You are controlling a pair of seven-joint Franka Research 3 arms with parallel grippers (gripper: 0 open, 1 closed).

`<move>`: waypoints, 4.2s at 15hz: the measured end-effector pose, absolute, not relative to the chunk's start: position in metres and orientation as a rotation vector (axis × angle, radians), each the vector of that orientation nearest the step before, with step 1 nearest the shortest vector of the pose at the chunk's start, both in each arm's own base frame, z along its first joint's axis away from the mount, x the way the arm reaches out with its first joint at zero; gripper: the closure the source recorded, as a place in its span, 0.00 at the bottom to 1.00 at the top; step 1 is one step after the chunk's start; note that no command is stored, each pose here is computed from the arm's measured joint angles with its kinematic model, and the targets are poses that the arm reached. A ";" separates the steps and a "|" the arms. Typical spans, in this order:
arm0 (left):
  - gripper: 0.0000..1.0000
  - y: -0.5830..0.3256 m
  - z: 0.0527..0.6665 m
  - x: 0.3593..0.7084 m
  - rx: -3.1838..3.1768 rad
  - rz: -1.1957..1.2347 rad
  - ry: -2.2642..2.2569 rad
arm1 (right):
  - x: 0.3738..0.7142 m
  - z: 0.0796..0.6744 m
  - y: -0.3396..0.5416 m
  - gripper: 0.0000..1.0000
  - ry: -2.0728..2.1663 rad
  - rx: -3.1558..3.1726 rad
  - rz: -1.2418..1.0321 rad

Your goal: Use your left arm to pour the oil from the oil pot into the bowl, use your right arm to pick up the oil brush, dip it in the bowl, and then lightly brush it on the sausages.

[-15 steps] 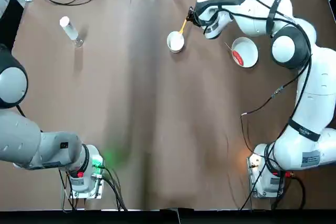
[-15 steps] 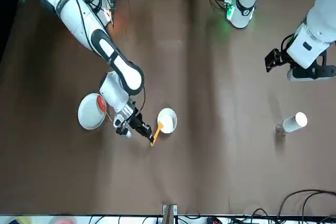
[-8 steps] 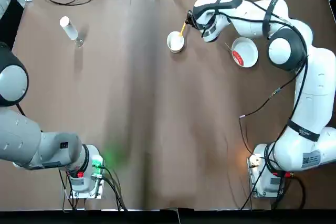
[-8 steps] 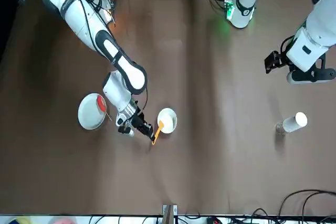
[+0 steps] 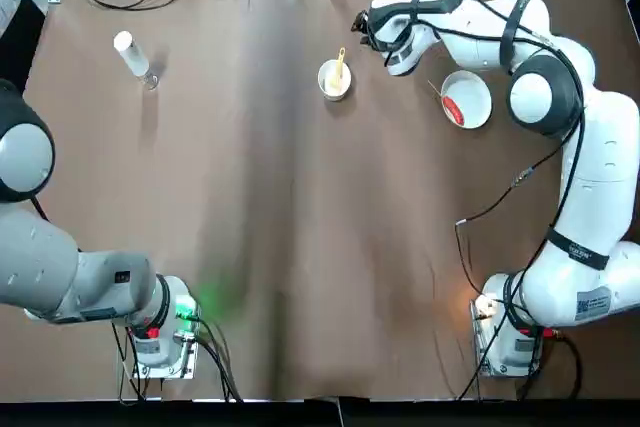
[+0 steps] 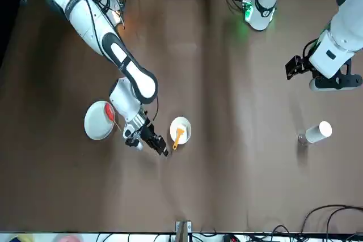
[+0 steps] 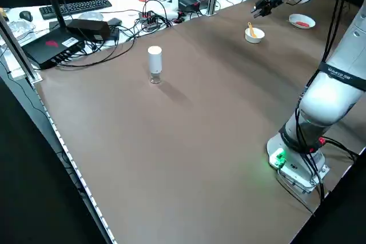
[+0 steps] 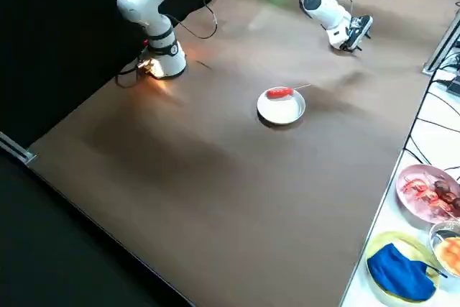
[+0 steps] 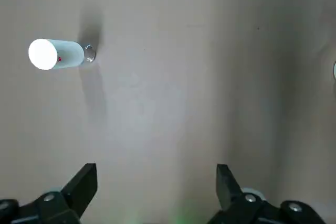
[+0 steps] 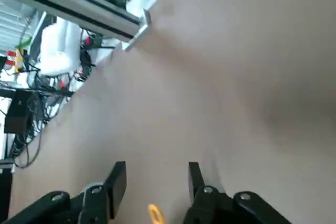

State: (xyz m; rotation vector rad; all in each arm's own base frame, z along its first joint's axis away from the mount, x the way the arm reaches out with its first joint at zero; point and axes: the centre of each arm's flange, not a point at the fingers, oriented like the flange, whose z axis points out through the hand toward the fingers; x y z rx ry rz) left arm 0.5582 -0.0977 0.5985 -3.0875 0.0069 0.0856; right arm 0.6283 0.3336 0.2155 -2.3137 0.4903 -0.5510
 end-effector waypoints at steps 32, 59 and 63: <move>0.00 -0.096 0.597 0.559 -3.088 0.091 0.004 | 0.587 0.525 -0.007 0.29 -0.145 -2.873 0.310; 0.00 -0.096 0.597 0.559 -3.088 0.091 0.003 | 0.492 0.653 0.034 0.01 -0.339 -2.939 0.228; 0.00 -0.096 0.597 0.560 -3.088 0.091 0.001 | 0.487 0.671 0.024 0.01 -0.327 -3.020 0.111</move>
